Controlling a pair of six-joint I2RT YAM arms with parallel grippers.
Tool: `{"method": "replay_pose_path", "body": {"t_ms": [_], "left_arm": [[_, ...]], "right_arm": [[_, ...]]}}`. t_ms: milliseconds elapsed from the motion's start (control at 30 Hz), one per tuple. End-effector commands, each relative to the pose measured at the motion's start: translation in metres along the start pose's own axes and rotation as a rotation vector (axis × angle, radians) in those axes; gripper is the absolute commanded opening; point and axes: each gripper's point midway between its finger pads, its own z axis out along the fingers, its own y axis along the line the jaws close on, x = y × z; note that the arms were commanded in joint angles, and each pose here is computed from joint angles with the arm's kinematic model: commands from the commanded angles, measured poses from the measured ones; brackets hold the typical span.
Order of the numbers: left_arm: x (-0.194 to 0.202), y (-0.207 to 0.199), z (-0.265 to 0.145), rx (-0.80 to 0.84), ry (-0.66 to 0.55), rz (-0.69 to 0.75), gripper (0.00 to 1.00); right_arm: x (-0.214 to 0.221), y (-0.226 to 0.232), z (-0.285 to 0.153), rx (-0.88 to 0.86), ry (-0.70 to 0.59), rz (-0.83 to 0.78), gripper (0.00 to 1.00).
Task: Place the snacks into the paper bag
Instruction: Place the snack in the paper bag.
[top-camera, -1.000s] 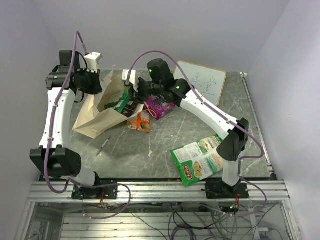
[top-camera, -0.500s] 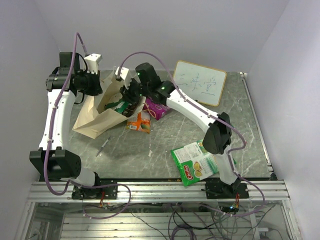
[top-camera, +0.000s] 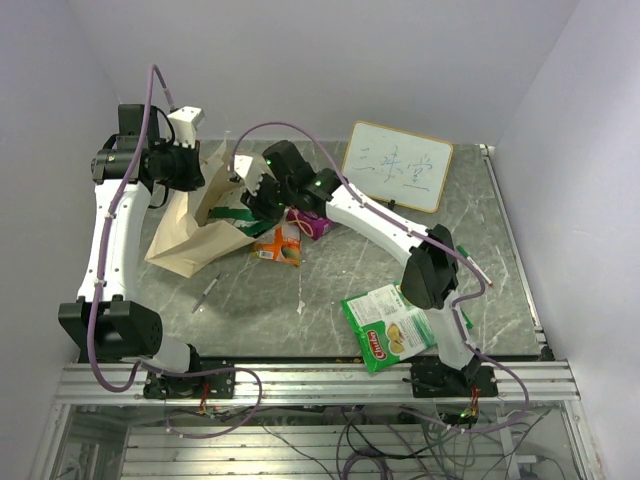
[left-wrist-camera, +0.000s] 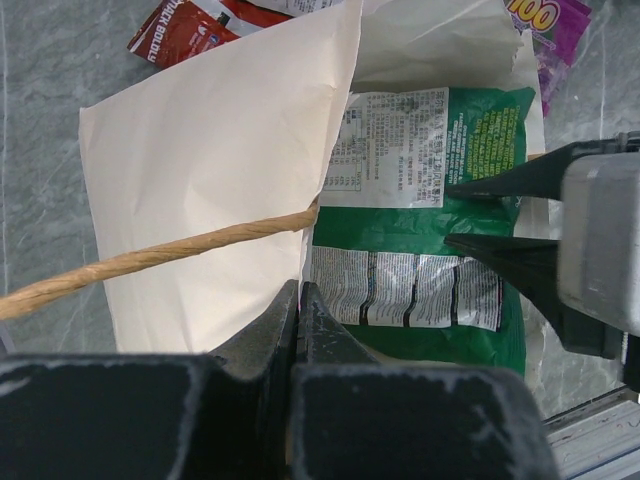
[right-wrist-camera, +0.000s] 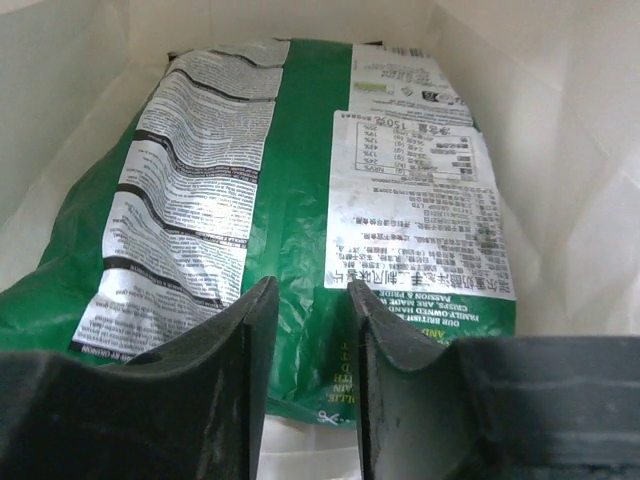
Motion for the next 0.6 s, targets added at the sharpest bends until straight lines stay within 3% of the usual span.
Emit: {"method": "replay_pose_path", "body": {"t_ms": [0,300,567], "left_arm": [[-0.004,0.005,-0.004,-0.022,-0.028,0.029,0.07],[-0.003,0.004,-0.002,-0.012,-0.028,0.036,0.07],[-0.005,0.005,-0.003,-0.017,-0.035,0.046,0.07]], "right_arm": [[-0.03,-0.011,-0.02,0.028,-0.047,-0.041,0.36],[-0.072,-0.023,-0.087,0.109,-0.158,-0.075,0.49],[-0.02,-0.039,-0.152,0.17,-0.094,-0.01,0.67]]}}
